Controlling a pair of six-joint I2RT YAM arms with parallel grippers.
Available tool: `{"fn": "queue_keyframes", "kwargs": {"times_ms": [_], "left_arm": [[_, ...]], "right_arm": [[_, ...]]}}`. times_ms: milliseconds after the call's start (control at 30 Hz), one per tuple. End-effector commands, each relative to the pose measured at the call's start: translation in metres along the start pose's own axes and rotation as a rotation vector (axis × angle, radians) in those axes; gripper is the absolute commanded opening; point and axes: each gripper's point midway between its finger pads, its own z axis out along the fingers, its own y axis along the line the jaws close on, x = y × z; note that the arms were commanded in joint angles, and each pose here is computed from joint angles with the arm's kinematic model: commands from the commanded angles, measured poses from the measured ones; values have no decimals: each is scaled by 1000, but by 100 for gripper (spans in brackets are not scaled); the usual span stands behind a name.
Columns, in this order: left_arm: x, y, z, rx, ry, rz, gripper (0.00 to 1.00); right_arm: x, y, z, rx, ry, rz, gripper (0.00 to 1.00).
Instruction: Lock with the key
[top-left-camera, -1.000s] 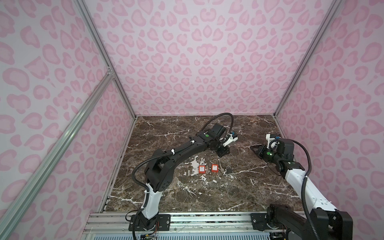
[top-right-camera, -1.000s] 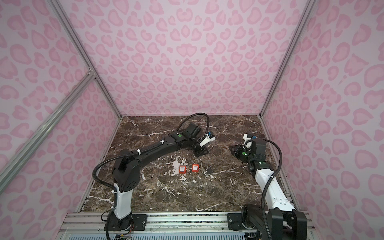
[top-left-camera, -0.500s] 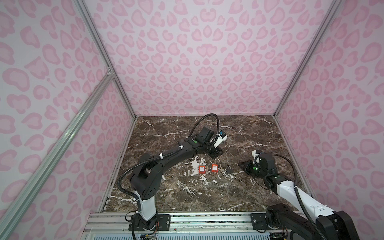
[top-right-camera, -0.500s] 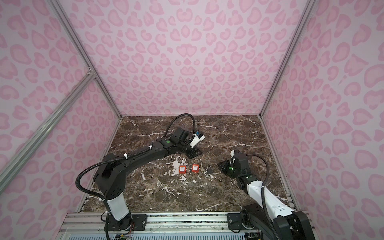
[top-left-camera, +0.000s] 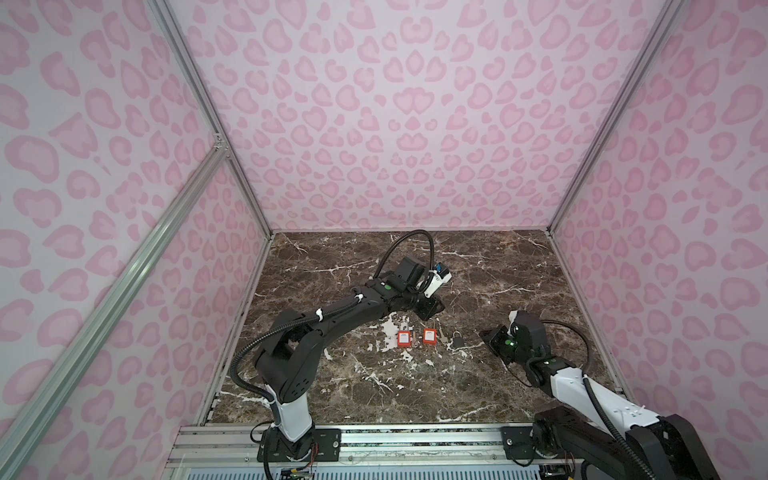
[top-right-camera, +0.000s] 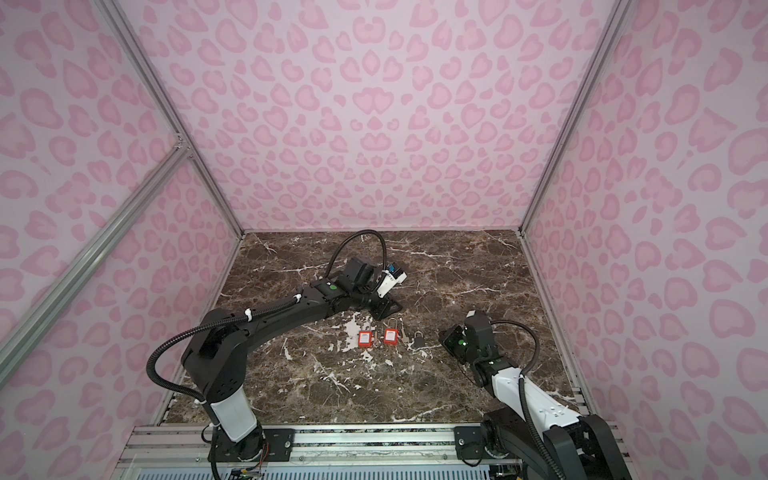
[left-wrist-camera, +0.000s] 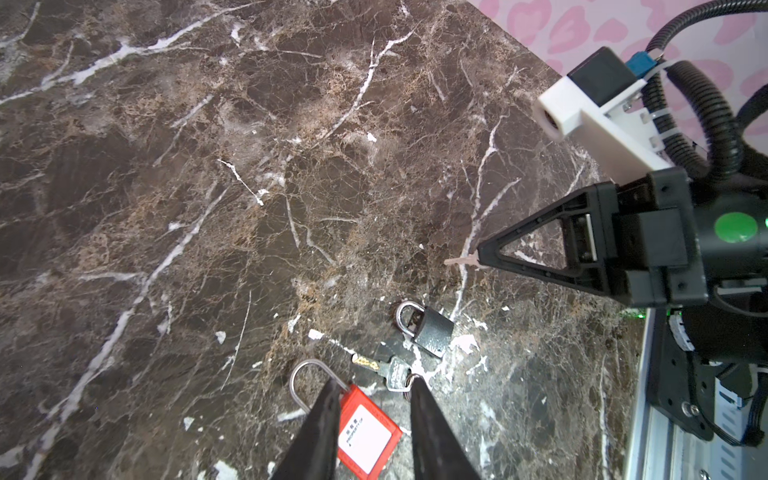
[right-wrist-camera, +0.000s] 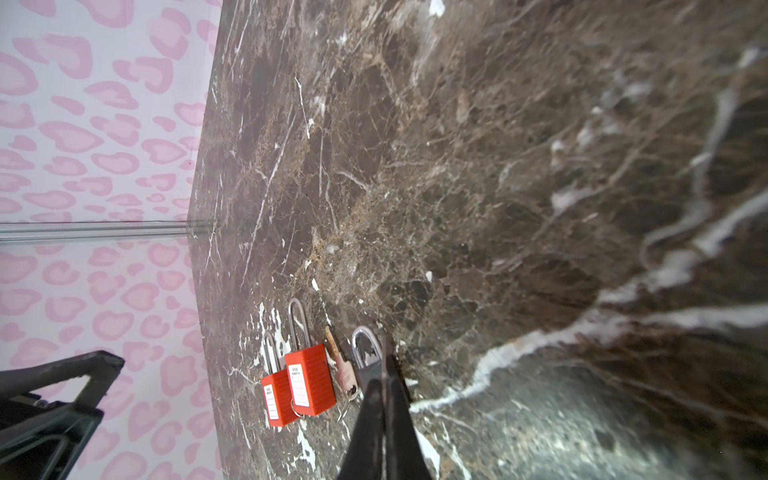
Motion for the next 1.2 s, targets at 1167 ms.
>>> {"fn": "queue_keyframes", "kwargs": {"times_ms": [1167], "left_arm": [[-8,-3,-6,7,-42,-27,32]], "right_arm": [[13,-2,23,47,56,-10,25]]}}
